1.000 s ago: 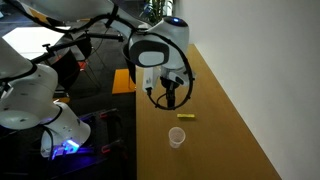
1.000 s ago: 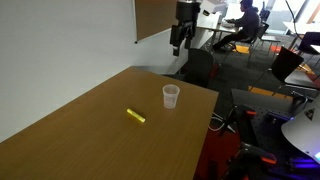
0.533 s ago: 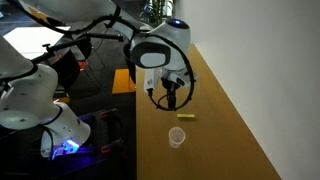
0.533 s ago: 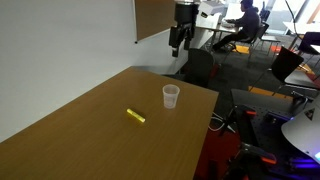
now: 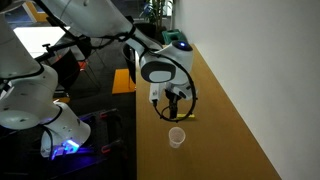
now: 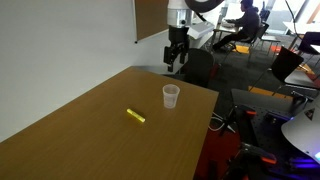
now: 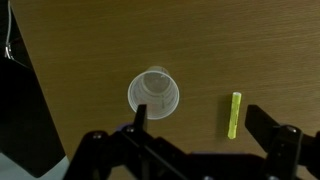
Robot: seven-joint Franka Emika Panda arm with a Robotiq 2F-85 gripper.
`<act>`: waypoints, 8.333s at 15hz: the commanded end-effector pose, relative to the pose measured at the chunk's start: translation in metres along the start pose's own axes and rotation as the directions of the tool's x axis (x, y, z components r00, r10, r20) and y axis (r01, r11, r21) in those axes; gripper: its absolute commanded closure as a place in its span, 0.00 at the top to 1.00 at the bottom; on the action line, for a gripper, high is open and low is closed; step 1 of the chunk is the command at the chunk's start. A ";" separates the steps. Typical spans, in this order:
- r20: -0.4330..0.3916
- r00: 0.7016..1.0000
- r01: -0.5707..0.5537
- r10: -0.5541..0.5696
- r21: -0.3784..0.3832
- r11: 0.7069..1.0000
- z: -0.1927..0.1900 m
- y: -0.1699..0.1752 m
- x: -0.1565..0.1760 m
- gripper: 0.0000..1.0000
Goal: Move the cup from the right side of the yellow marker to the left side
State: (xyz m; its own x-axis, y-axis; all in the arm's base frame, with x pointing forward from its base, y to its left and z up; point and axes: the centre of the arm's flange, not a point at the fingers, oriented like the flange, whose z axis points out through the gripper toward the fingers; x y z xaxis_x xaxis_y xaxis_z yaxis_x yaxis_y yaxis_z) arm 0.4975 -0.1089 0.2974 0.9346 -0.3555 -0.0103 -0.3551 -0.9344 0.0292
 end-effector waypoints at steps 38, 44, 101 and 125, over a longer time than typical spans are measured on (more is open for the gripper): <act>0.017 0.963 -0.270 0.270 0.006 0.963 0.191 -0.013 0.088 0.50; 0.003 0.962 -0.272 0.272 0.006 0.962 0.185 -0.012 0.090 0.04; 0.063 0.266 0.963 -0.962 -0.060 0.263 0.079 -0.360 0.132 0.05; -0.037 -0.013 0.993 -0.999 -0.114 -0.009 0.142 -0.427 0.083 0.01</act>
State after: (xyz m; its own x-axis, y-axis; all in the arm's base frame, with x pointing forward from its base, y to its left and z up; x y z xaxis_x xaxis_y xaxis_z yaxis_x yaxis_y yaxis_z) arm 0.7268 0.2559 0.1469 0.3730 0.9278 -0.0107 0.9203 -0.3685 0.1315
